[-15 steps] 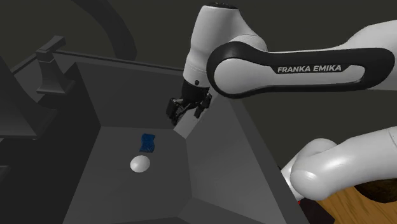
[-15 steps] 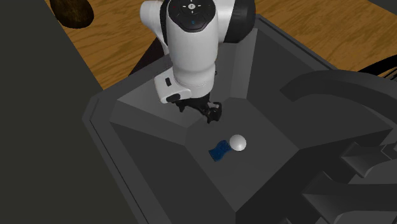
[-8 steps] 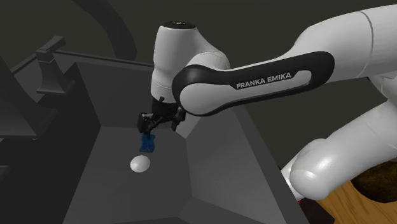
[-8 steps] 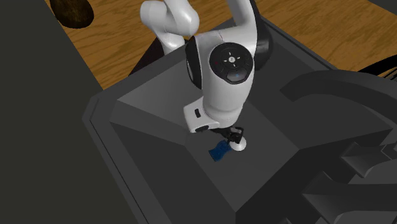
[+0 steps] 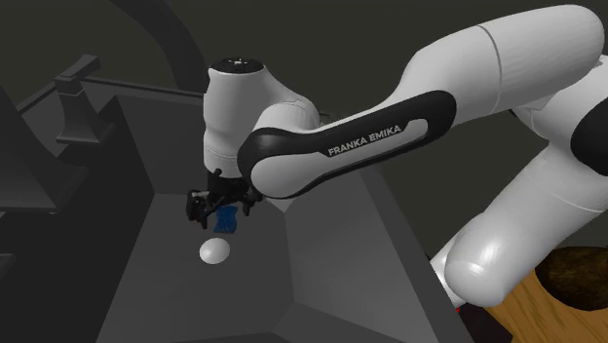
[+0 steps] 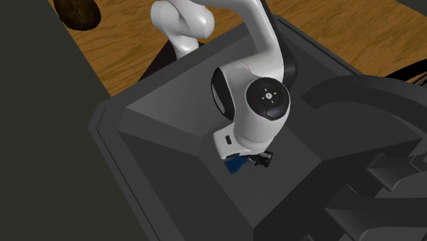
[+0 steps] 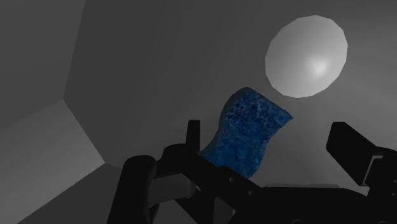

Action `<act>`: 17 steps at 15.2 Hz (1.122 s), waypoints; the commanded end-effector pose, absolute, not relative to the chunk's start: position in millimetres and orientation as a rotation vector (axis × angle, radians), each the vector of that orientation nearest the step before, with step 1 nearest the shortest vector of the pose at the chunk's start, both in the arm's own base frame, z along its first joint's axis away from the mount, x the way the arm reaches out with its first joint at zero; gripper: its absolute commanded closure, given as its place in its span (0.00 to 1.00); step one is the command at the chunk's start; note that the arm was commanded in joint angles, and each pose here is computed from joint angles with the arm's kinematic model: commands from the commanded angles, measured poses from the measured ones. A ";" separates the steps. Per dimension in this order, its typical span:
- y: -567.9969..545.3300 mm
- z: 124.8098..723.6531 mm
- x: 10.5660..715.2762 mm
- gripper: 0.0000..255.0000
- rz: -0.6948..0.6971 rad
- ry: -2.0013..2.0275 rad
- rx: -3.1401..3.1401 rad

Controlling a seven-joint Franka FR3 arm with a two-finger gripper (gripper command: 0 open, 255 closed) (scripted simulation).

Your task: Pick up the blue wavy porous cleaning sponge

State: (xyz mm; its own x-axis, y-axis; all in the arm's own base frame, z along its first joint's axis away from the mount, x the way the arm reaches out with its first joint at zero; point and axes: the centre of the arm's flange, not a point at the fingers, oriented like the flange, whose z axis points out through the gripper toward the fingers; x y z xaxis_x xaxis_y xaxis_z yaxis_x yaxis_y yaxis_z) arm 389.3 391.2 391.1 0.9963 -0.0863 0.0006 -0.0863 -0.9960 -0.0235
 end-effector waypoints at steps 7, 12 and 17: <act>391.3 366.3 390.1 1.00 -0.003 0.135 -3.115; 391.5 366.6 390.2 1.00 -0.003 0.135 -3.115; 391.3 376.8 389.6 1.00 -0.003 0.135 -3.115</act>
